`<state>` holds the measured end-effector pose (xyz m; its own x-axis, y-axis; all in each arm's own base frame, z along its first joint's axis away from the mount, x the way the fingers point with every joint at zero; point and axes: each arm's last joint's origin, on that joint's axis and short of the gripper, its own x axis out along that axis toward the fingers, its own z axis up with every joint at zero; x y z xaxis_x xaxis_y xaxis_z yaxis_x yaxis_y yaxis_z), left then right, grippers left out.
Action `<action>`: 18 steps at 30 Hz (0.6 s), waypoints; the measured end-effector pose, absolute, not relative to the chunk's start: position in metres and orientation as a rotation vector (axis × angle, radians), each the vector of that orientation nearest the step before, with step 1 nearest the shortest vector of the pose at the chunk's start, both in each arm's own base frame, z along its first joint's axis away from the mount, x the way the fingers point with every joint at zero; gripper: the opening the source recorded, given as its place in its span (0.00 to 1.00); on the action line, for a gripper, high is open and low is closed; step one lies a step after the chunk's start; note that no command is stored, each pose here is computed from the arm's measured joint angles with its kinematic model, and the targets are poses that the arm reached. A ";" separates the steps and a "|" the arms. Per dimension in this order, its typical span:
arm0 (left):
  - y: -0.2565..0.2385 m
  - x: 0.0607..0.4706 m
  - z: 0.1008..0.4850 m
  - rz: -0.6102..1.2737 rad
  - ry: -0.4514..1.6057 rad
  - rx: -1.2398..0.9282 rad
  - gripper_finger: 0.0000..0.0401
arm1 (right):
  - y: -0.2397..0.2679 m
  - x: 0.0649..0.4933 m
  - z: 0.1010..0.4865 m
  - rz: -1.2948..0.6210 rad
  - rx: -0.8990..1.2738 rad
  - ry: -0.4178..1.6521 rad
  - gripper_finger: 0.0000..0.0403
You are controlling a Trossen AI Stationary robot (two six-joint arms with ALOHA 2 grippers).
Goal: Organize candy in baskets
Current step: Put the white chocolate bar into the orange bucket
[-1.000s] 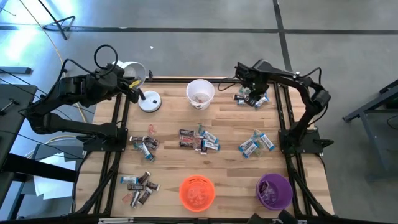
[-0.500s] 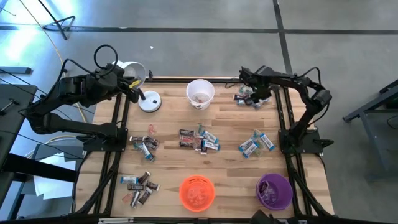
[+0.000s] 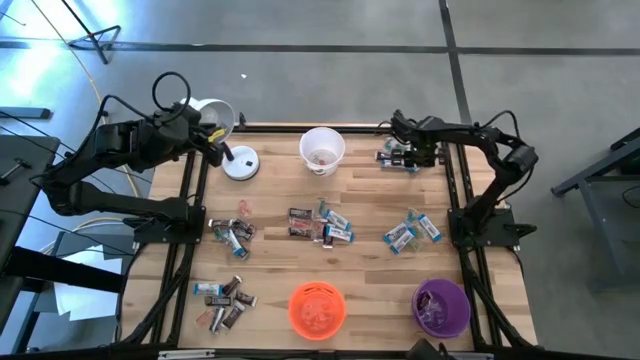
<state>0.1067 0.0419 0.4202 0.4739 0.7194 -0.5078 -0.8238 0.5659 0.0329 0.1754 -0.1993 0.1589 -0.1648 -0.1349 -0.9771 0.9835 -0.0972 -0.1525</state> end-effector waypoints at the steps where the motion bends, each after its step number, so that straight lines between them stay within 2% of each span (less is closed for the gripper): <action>1: 0.042 0.107 0.420 0.952 0.511 -0.223 0.14 | -0.198 0.174 0.159 -1.464 1.096 1.147 0.33; 6: 0.042 0.106 0.419 0.953 0.522 -0.216 0.14 | -0.197 0.166 0.159 -1.494 1.148 0.959 0.33; 18: 0.042 0.106 0.420 0.974 0.526 -0.182 0.14 | -0.194 0.142 0.137 -1.596 1.270 0.768 0.33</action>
